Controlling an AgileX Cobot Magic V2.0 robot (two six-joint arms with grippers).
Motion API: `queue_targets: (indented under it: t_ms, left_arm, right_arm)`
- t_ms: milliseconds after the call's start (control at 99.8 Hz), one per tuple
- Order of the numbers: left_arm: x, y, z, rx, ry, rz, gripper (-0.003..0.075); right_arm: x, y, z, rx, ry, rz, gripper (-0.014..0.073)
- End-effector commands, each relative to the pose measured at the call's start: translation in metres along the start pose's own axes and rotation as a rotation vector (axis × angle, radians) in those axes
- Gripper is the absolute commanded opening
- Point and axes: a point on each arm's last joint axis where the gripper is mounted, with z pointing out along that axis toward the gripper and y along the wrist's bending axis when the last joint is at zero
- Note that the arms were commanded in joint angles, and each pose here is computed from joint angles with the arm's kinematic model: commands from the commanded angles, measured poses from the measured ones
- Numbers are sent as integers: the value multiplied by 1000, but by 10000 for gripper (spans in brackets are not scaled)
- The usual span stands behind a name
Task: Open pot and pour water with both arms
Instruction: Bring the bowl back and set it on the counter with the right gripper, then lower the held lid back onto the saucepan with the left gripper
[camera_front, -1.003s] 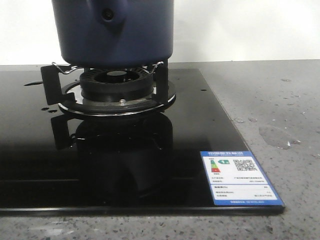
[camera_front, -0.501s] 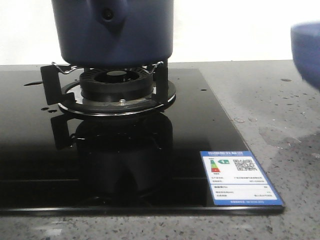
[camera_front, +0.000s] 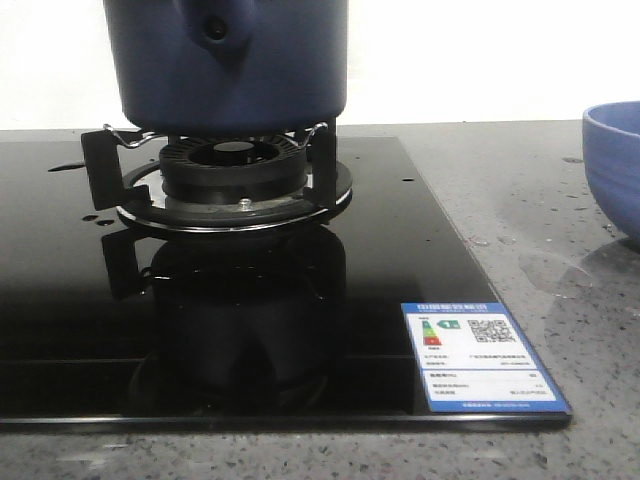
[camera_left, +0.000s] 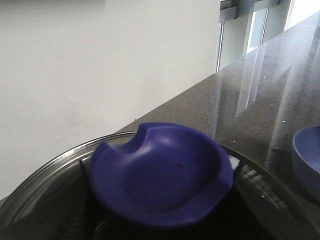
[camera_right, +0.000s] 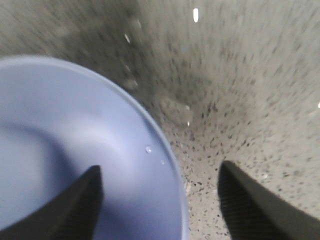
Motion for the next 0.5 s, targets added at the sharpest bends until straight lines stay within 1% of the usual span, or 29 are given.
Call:
queue_targets:
  t_ms: [0, 60, 120, 190, 211, 231, 241, 261, 271, 281, 291, 301, 311, 331, 341, 351, 491]
  left_arm:
    - [-29, -4, -2, 28, -136, -32, 262]
    - [-29, -3, 4, 37, -136, -32, 262]
    - [-31, -3, 10, 50, -138, -28, 262]
    - [-33, -3, 17, 61, -141, -25, 262]
    - [-35, -4, 18, 66, -144, -22, 262]
    - [-34, -4, 20, 66, -141, -24, 262]
    - [-34, -3, 21, 66, -141, -24, 262]
    - [-33, -2, 22, 66, -140, -25, 262]
    - [-34, -2, 22, 66, -142, -23, 262]
    - [-34, -2, 22, 66, -142, -23, 262]
    - [-34, -2, 23, 66, -142, -23, 262]
    - [-34, -1, 23, 66, -141, -24, 262]
    - [-34, -1, 23, 64, -140, -24, 262]
    - [-33, -1, 24, 65, -138, -26, 262]
    - [-33, -1, 24, 65, -138, -26, 262]
    - [-33, -1, 24, 65, -138, -26, 262]
    - [-30, 3, 25, 36, -115, -18, 262]
  right_arm:
    - [-8, 8, -45, -21, -224, -22, 501]
    - [-6, 12, -65, -43, -299, -25, 500]
    - [-4, 17, -84, -65, -368, -29, 481]
    - [0, 23, -103, -97, -434, -31, 408]
    - [2, 24, -108, -103, -448, -32, 370]
    - [4, 25, -112, -110, -458, -33, 321]
    - [5, 25, -114, -115, -466, -33, 283]
    - [6, 26, -116, -119, -470, -35, 243]
    - [7, 27, -117, -124, -470, -36, 199]
    - [7, 28, -119, -128, -474, -38, 176]
    - [9, 28, -121, -128, -476, -39, 128]
    - [9, 29, -122, -131, -478, -44, 104]
    - [11, 29, -123, -133, -481, -46, 55]
    - [12, 30, -125, -136, -484, -51, 7]
    - [13, 31, -127, -139, -486, -55, -41]
    - [14, 31, -128, -141, -488, -57, -64]
    - [24, 35, -140, -158, -529, -82, -63]
